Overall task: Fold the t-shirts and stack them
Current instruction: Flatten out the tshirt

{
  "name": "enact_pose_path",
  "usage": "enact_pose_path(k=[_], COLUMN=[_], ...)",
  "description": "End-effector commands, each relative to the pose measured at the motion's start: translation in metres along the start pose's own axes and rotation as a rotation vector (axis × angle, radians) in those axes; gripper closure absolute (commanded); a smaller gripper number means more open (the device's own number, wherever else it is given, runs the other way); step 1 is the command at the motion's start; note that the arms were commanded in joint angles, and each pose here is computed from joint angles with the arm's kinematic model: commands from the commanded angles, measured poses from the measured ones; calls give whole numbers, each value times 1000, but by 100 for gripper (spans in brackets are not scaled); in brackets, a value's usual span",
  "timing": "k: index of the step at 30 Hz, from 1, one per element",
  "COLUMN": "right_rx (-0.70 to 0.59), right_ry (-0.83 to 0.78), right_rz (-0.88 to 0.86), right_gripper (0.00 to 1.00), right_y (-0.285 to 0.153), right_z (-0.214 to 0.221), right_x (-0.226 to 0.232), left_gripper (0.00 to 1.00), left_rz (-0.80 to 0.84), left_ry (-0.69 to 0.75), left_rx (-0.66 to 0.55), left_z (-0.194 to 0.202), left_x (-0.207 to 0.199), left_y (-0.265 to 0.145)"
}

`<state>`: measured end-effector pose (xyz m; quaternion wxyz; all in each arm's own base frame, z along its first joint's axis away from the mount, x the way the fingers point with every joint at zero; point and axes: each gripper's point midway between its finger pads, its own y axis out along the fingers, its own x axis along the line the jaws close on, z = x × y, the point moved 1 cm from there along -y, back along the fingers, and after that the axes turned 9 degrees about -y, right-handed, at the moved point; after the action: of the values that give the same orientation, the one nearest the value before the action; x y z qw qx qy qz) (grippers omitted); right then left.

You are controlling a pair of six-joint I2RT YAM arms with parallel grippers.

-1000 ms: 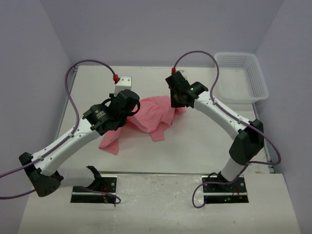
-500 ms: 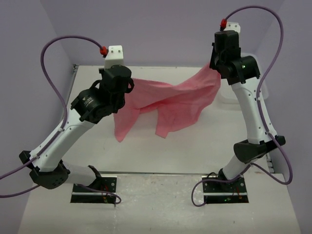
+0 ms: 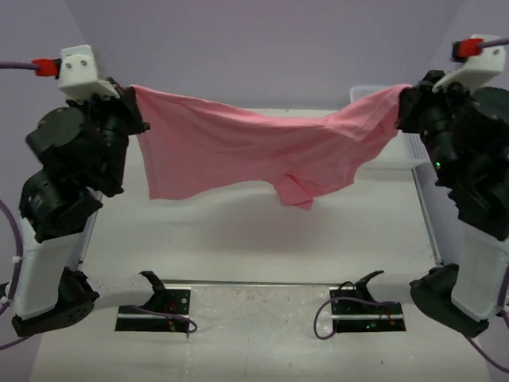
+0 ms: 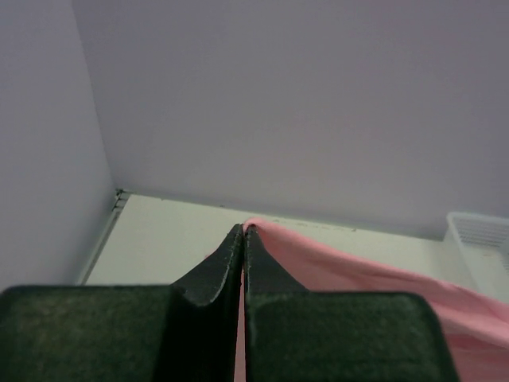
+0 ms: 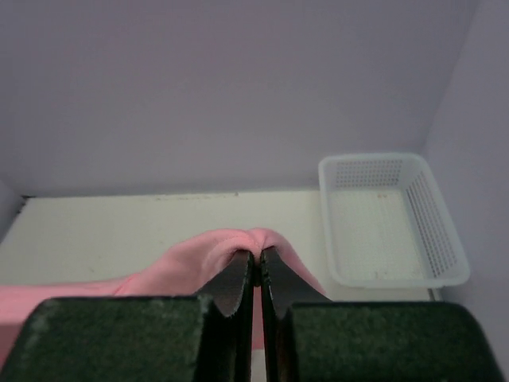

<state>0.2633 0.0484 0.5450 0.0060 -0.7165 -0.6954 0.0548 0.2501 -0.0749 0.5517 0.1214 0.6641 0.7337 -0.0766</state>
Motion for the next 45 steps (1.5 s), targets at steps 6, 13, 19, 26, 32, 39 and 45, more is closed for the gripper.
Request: enact_pose_path(k=[6, 13, 19, 26, 32, 39, 45], right_rx=[-223, -209, -106, 235, 407, 532, 553], right_ry=[55, 9, -80, -173, -226, -202, -191], right_rz=[-223, -265, -237, -234, -242, -330, -370], right_gripper=[100, 100, 100, 100, 100, 100, 100], right_y=[-93, -58, 32, 192, 255, 306, 320], right_z=[-45, -51, -36, 91, 171, 247, 270], right_x=[-8, 24, 68, 93, 86, 89, 98], left_gripper=[100, 100, 100, 100, 100, 100, 100], left_rz=[291, 130, -59, -222, -371, -318, -329], left_ry=[-128, 16, 128, 129, 158, 185, 201], left_rx=[-121, -42, 98, 388, 562, 659, 661], left_z=[-72, -17, 62, 213, 314, 378, 391], left_x=[7, -16, -26, 54, 126, 140, 146], left_y=[-54, -3, 83, 207, 258, 288, 296])
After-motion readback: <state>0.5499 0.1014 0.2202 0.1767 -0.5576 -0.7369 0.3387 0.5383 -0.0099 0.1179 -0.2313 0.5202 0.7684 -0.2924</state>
